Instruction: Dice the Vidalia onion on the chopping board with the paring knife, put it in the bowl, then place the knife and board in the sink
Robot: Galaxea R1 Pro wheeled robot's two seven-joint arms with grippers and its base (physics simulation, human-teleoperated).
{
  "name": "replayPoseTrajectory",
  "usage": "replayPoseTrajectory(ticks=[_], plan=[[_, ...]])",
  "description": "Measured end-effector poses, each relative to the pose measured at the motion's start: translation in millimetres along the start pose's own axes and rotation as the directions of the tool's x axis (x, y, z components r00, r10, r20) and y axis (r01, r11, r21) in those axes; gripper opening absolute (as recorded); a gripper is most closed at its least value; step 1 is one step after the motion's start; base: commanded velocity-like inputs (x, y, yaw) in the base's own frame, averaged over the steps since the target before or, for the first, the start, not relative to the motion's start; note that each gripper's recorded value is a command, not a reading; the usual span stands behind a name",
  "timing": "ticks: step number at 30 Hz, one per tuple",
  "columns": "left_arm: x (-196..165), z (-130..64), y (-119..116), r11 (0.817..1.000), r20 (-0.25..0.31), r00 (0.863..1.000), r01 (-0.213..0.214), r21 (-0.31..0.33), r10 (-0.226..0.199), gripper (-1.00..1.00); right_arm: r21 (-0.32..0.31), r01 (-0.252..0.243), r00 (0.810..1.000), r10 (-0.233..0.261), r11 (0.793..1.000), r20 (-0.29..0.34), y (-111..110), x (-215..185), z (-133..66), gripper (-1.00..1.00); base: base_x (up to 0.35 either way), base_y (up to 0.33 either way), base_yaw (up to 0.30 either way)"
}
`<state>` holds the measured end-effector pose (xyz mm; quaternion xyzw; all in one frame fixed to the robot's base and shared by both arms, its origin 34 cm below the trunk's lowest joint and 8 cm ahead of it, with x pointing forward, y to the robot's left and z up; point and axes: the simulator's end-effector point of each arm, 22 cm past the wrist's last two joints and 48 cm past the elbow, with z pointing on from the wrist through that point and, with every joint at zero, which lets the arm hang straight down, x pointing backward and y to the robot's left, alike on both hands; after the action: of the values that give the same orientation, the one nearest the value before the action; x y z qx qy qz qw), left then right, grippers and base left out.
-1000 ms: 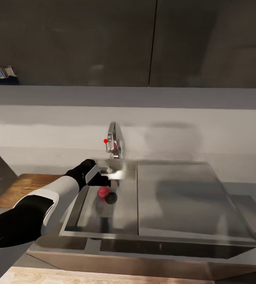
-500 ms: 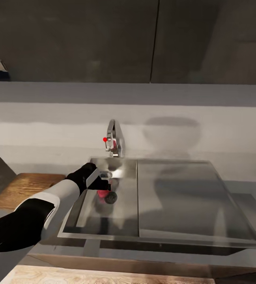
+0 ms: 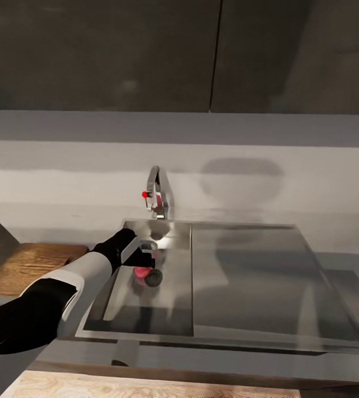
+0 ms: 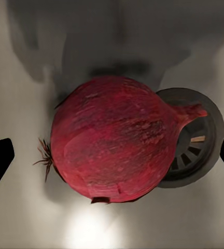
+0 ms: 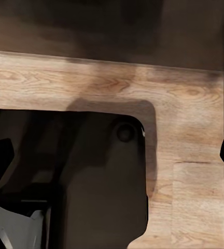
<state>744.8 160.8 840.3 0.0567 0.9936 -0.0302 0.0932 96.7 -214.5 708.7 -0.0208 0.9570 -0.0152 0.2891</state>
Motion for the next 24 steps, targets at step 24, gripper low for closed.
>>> replayPoseTrajectory(ticks=[24], plan=[[5.0,9.4,0.5,1.0,-0.016,1.0,0.0,0.0,0.0,1.0,-0.002,0.001,1.0,-0.001,1.0,-0.015,0.2,3.7,-2.7,1.0,0.0,0.0,0.0]])
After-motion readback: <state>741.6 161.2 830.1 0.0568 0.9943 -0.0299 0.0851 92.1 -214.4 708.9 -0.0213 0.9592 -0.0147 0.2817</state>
